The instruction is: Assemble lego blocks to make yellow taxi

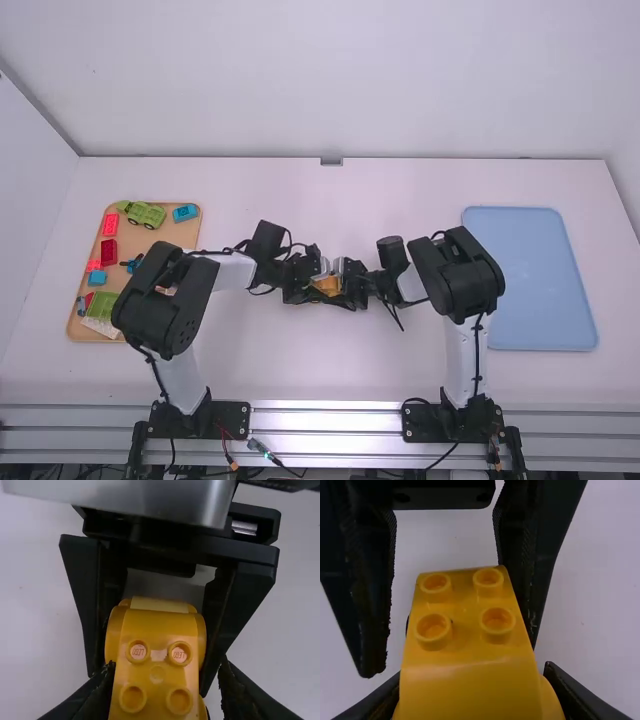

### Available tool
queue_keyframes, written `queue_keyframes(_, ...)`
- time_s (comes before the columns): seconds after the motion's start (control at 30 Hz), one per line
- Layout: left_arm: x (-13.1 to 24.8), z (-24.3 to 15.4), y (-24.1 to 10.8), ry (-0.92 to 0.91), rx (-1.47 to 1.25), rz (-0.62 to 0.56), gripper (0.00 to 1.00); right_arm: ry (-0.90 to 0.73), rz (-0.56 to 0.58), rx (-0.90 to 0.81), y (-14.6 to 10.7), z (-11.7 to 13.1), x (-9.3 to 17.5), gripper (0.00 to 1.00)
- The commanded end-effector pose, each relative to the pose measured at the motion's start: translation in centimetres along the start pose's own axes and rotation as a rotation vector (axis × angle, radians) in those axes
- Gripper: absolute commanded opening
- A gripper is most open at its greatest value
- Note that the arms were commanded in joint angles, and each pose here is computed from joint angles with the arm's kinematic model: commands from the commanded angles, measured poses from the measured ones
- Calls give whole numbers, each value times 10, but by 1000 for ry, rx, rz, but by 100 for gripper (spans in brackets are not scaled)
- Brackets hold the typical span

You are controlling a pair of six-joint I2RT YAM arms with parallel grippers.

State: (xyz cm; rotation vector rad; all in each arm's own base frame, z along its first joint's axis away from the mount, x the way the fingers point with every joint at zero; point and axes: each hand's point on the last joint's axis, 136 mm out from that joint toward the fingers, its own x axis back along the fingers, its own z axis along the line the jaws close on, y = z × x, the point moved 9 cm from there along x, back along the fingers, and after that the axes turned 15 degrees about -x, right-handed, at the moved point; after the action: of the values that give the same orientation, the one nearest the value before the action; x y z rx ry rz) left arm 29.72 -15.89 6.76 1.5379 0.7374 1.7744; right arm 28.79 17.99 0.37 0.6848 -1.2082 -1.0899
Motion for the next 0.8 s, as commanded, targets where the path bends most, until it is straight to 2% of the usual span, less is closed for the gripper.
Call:
queue_keyframes(0.0,-1,-4,-5,-9,11,16,50,-18,36,-44,-9,1,-2,43)
queue_keyframes(0.3,15,2,13,44,-39,0,53,-19,36,-44,-9,1,-2,43)
queue_keyframes(0.43,19,4,15,71,-48,37,54,-18,35,-44,-9,1,-2,44)
queue_keyframes(0.5,24,5,16,92,-46,63,59,-19,36,-43,-9,1,-2,45)
queue_keyframes(0.53,28,7,16,103,-44,72,63,-18,35,-43,-9,1,-2,45)
queue_keyframes(0.57,33,8,16,117,-40,74,75,-19,35,-43,-9,1,-2,49)
queue_keyframes(0.67,51,9,17,135,-59,67,99,-19,33,-39,-9,1,-2,57)
queue_keyframes(0.7,54,9,17,135,-65,62,99,-20,33,-38,-9,0,-2,58)
queue_keyframes(0.77,76,10,17,156,-75,6,99,-19,29,-32,-7,0,-3,69)
